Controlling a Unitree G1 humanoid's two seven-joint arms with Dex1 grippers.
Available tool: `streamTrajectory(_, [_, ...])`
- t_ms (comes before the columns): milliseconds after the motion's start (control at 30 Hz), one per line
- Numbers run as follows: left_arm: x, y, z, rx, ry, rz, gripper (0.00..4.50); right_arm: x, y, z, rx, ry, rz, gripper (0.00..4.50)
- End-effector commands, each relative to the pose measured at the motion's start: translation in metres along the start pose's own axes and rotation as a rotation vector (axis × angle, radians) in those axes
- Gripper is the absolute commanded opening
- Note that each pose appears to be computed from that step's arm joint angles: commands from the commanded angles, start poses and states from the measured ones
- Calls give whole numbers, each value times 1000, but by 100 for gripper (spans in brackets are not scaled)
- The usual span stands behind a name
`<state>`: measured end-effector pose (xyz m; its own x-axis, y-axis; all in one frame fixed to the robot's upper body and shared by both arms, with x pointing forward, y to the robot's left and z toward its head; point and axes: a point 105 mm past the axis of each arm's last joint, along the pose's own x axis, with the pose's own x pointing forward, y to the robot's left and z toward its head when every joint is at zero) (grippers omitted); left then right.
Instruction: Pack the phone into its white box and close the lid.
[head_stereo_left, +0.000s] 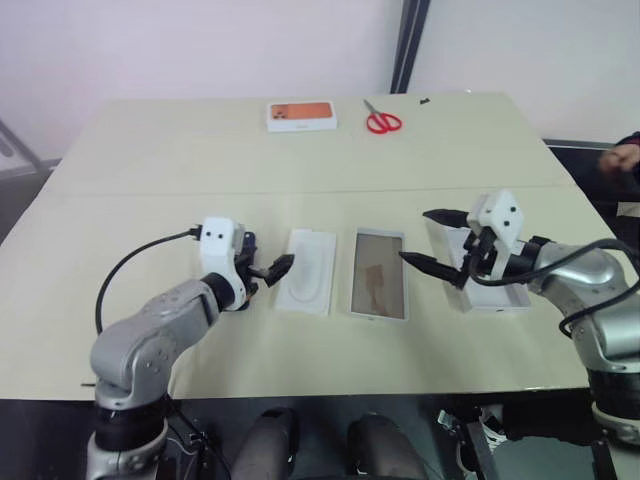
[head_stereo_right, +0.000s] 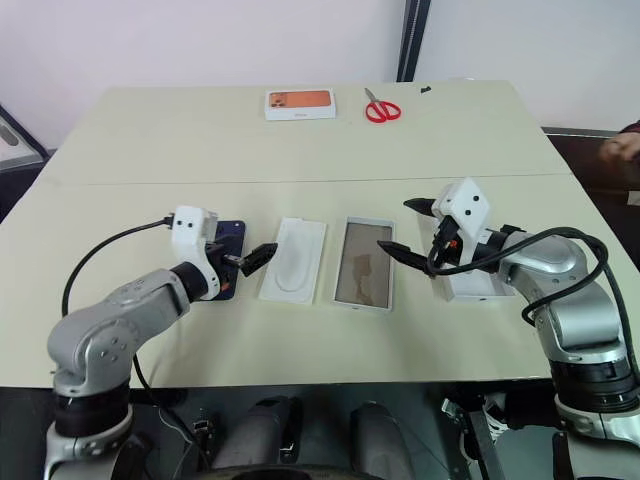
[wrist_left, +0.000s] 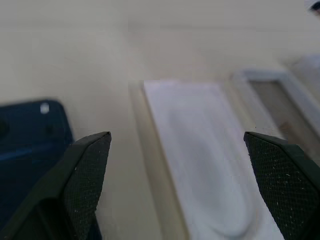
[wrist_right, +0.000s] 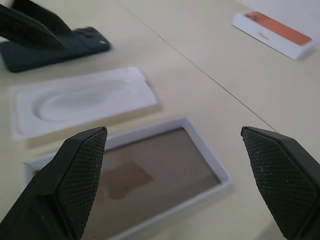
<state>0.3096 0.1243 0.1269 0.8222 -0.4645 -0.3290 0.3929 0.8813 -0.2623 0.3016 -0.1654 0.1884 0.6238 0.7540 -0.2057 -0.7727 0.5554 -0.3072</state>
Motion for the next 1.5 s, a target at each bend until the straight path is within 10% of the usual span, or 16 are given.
streamTrajectory(33, [6,1,0,-63,74,17,447,7,13,15,-34,-47,53,450])
streamTrajectory(367, [18,-21,-14,-134,279,-99,447,13,22,18,-28,-73,74,450])
streamTrajectory(467, [19,-17,-15,-141,284,-86,366,13,25,17,-27,-74,74,450])
streamTrajectory(700, [20,-8,-14,-148,278,-48,8,13,30,15,-17,-75,65,450])
streamTrajectory(1267, [0,8,29,-451,-25,-130,3,20,79,-30,-109,143,314,450])
streamTrajectory(1500, [-1,3,23,-444,-10,-145,0,27,89,-65,-214,282,366,115])
